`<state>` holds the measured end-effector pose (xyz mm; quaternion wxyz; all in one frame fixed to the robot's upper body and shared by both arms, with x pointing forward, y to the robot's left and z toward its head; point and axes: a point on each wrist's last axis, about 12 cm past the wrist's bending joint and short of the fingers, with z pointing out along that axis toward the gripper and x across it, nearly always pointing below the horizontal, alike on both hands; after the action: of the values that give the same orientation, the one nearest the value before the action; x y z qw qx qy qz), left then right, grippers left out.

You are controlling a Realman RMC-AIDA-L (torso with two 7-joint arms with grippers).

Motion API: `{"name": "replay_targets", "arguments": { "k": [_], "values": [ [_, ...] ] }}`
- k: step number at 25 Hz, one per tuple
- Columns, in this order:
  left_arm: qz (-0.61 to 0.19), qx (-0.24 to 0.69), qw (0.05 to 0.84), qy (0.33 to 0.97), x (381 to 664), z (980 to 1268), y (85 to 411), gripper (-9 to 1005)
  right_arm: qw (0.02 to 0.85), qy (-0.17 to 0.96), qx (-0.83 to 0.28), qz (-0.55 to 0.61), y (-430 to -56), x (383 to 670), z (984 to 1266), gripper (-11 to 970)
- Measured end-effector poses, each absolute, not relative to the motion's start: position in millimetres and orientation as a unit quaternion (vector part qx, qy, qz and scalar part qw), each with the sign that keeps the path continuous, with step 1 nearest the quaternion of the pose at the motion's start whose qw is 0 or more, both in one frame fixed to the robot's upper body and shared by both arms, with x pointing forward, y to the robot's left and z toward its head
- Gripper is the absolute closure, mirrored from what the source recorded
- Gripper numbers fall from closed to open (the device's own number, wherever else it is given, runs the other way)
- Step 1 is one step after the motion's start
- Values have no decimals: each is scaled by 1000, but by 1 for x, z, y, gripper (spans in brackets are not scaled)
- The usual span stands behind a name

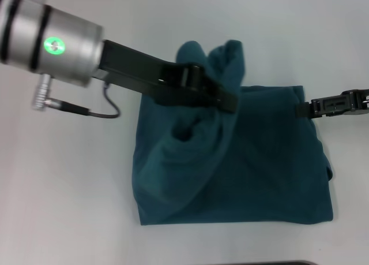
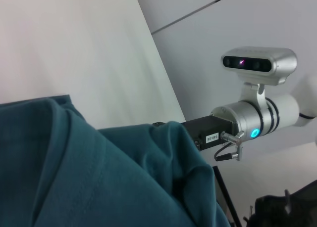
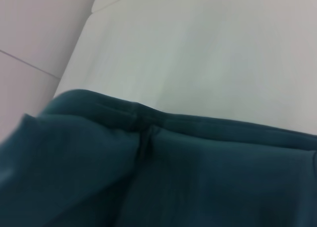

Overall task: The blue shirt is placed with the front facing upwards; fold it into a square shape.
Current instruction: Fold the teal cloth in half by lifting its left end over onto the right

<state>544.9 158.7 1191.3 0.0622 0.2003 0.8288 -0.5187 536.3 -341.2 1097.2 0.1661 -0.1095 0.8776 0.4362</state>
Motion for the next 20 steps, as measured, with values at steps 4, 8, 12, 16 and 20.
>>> {"name": "replay_targets", "arguments": {
  "k": [4, 8, 12, 16, 20],
  "values": [
    [-513, 201, 63, 832, 548, 1182, 139, 895, 167, 878, -108, 435, -341, 537, 1096, 111],
    [-518, 200, 65, 829, 552, 1176, 124, 889, 166, 878, -108, 436, -340, 537, 1096, 111],
    [-520, 212, 65, 825, 552, 1175, 110, 882, 166, 877, -110, 437, -339, 537, 1096, 111],
    [-518, 202, 60, 829, 551, 1164, 103, 876, 168, 877, -112, 435, -339, 537, 1096, 111],
    [-525, 184, 64, 828, 554, 1155, 104, 869, 169, 878, -110, 434, -340, 537, 1095, 111]
  ]
}}
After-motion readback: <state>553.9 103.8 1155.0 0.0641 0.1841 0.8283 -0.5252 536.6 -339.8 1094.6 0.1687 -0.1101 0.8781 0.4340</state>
